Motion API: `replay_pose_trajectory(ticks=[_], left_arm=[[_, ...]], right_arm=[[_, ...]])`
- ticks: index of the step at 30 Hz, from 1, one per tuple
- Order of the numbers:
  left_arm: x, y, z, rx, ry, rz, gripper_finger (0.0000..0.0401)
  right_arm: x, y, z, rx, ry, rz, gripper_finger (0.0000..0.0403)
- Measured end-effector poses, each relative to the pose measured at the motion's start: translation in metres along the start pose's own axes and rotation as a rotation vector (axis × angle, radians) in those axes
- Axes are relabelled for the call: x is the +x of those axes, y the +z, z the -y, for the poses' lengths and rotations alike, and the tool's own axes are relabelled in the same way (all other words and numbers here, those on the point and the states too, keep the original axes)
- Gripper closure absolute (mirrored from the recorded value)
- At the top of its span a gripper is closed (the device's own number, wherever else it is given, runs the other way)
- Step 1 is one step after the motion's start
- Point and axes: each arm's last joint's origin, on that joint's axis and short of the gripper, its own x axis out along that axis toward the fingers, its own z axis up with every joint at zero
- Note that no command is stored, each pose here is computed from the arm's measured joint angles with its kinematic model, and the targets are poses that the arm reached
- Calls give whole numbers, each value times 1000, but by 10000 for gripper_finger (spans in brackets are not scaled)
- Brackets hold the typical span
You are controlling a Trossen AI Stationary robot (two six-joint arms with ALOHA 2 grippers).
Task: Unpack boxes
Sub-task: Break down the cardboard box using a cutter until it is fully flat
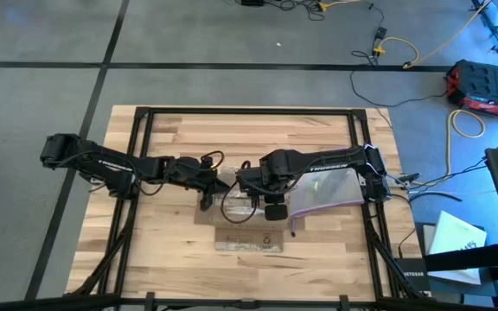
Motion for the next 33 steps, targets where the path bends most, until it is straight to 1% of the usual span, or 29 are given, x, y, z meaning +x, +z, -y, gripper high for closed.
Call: replay_pose_trajectory(ticks=[11,15,19,24,33], left_arm=[[0,0,0,-18,-1,-1,401],[0,0,0,-23,-1,-1,401],[0,0,0,-22,-1,-1,401],[0,0,0,-18,-1,-1,401],[0,0,-1,-23,2,0,401]], right_arm=[[1,-1,-2,-7,1,16,348],[2,-12,-1,25,18,61,348],[3,-23,-1,59,27,73,348],[5,-30,-3,75,32,68,348],[6,-53,-6,103,31,69,348]])
